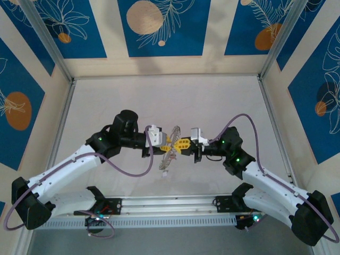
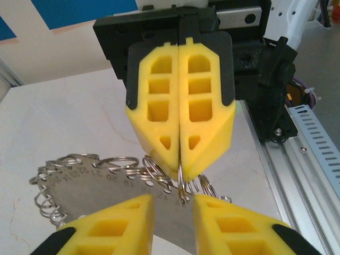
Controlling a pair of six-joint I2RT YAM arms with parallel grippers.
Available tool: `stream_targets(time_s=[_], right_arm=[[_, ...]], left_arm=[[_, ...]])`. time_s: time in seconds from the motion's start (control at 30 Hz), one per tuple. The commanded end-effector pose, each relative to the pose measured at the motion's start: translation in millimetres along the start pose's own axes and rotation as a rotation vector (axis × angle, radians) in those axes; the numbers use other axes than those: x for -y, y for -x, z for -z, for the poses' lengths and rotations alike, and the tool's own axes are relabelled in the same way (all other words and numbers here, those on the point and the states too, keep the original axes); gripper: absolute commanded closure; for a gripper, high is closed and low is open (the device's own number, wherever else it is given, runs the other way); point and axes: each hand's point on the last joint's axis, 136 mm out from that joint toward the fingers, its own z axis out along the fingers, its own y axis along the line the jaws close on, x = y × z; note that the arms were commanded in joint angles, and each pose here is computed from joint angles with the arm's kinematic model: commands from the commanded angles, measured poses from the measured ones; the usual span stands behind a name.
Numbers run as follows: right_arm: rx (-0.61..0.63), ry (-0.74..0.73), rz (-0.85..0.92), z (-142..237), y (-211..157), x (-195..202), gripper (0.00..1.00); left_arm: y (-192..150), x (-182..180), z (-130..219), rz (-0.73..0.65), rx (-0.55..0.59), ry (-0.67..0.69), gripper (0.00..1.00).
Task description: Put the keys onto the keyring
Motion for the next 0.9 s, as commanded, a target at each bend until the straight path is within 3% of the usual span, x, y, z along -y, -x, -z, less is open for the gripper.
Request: stream_targets(time_s=[0.0,0.33,0.47,0.57,0.7,0.87], right_arm=[[0.042,0.012,0.074,-2,17,-2,1.00],[0.040,0.019,0.082,-7,16,-3,1.00],[0.028,0.021,0.087,-8,15,-3,1.00],[-0.030,0.011,0.083,-7,6,-2,1.00],[-0.189,-0.041,0.068,3,-15,1,0.76],[-0.365,-0.031,0.047,16,-33,-4,0.74]], left_arm=[[13,-1,-1,-0.027,0.034,-0.006,0.76],[-4,2,-8,-0.011,-0.005,-0.013,0.85],[-7,3,-8,-0.020,-0.019,-0.017,1.00],[-4,0,-5,-0.030,-0.025,0.007,1.00],[-1,-9,4,-0.059,-0.077,0.058,1.00],[-16,-17,11,-0.111,-0.260,0.091,1.00]])
